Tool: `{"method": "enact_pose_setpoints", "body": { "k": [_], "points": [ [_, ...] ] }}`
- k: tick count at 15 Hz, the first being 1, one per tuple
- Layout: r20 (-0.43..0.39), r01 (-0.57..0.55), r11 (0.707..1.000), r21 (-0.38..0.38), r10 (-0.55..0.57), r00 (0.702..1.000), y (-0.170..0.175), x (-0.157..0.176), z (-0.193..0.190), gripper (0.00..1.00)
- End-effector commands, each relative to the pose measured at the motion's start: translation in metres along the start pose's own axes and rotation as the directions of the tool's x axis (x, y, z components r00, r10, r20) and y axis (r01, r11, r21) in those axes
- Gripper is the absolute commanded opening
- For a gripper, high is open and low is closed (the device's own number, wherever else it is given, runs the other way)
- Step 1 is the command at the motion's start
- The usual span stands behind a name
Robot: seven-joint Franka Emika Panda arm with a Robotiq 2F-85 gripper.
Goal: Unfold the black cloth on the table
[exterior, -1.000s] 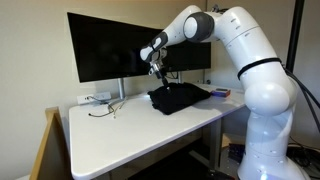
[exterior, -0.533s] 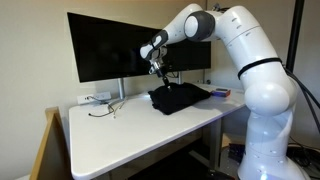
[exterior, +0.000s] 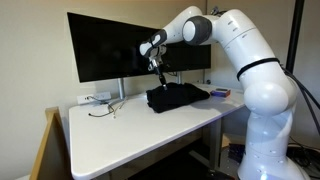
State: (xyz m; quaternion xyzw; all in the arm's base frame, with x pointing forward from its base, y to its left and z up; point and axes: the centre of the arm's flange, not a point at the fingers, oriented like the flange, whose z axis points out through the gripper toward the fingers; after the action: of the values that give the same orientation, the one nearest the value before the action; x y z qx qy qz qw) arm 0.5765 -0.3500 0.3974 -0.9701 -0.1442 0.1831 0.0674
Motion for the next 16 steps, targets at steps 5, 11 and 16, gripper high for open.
{"method": "enact_pose_setpoints", "body": {
  "k": [5,11,16],
  "points": [
    [-0.104,-0.186,0.981,-0.051,0.18,0.978,0.051,0.033,-0.025,0.05],
    [-0.213,-0.207,0.978,0.013,0.205,0.955,0.047,-0.003,-0.078,0.04],
    [-0.386,-0.17,0.982,0.084,0.19,0.903,0.012,-0.06,-0.15,0.04]
  ]
}}
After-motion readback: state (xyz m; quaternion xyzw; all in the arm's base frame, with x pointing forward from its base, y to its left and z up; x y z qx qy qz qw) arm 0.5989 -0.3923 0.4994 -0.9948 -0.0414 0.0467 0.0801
